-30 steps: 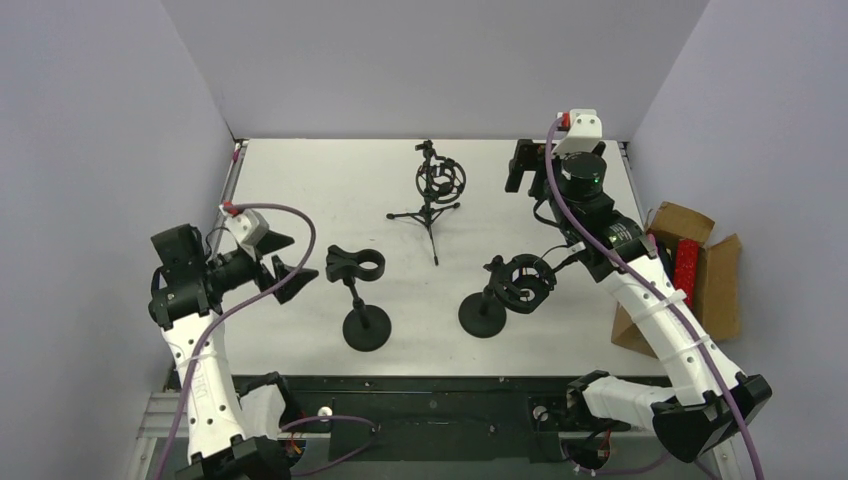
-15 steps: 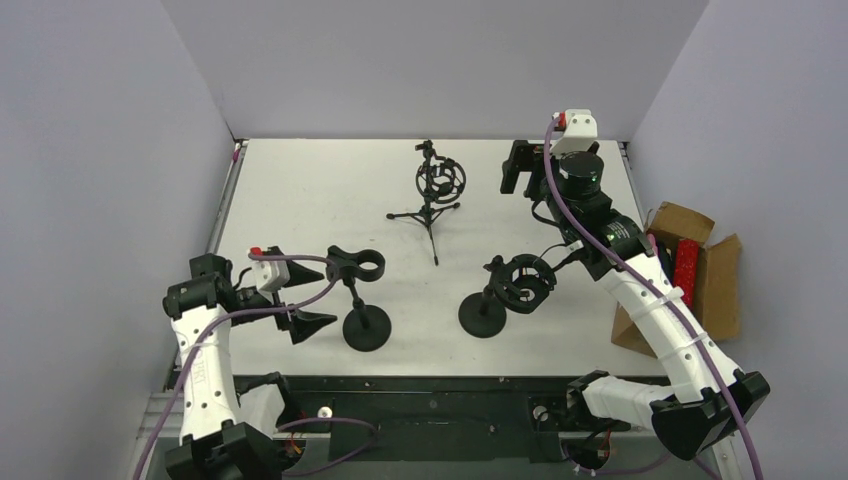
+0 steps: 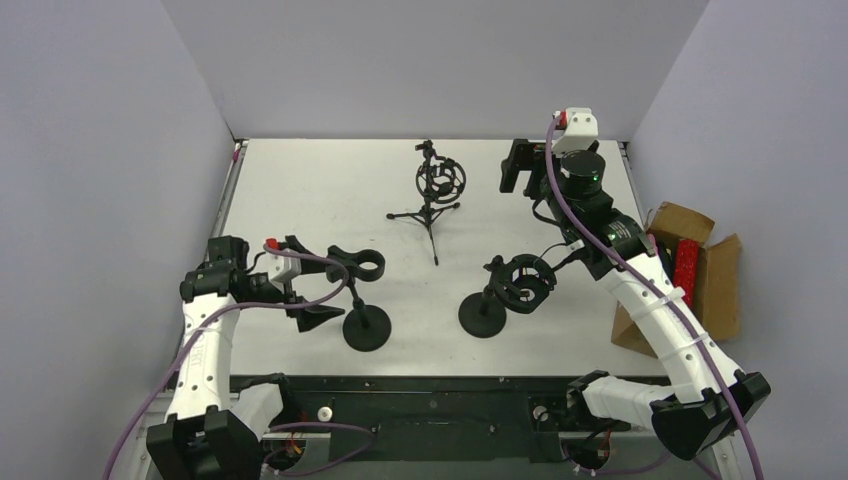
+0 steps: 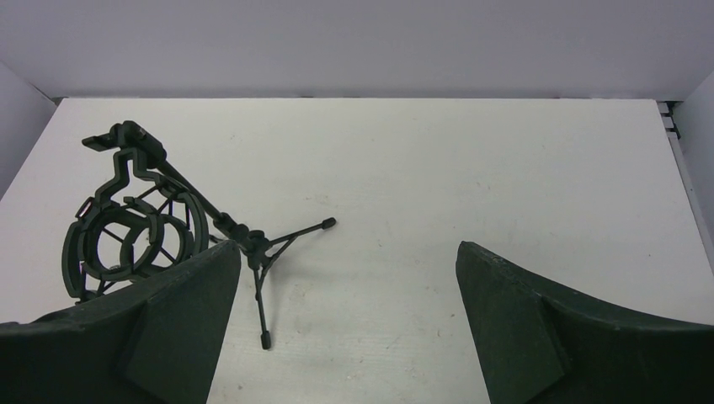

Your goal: Attach the microphones to the stand

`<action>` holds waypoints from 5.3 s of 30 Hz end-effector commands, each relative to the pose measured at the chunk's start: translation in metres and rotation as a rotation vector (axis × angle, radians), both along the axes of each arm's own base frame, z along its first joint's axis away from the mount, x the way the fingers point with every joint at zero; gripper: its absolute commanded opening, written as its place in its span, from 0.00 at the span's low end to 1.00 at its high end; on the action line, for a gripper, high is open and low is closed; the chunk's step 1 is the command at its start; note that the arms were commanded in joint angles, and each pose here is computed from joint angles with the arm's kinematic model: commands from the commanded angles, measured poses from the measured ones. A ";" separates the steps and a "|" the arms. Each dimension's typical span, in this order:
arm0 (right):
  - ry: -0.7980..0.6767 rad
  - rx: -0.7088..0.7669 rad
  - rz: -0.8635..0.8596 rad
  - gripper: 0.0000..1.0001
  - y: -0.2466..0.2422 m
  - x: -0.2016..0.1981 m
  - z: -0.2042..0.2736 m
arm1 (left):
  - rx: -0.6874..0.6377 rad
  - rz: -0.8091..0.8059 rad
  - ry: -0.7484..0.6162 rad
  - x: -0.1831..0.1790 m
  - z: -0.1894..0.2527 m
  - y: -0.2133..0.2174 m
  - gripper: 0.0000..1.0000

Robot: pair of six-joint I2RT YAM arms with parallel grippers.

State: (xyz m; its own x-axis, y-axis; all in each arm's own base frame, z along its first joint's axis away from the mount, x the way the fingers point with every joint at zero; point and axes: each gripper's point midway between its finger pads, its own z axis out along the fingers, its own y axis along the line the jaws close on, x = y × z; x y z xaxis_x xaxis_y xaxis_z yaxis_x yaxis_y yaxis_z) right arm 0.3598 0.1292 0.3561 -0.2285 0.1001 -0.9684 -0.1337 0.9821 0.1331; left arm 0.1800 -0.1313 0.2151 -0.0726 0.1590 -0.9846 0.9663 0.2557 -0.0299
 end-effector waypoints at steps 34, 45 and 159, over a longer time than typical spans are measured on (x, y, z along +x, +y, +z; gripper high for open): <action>-0.012 0.006 0.187 0.94 0.076 0.040 0.037 | -0.089 0.034 -0.194 0.136 0.065 -0.039 0.00; 0.055 -0.069 0.295 0.94 0.132 0.061 0.026 | -0.017 0.257 -0.183 0.298 0.087 0.011 0.00; 0.371 -0.378 0.412 0.82 0.073 -0.120 -0.058 | 0.308 0.467 0.282 0.164 -0.014 0.035 0.96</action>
State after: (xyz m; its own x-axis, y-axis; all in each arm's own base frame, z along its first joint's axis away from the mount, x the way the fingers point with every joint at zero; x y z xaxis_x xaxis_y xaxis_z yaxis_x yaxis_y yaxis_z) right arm 0.2491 0.2142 0.3010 -0.4815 -0.3457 -0.8054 -0.5255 0.8493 -0.0504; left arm 0.3480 -0.0947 0.1878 -0.5185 0.2796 -0.8081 0.6730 0.7165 -0.1839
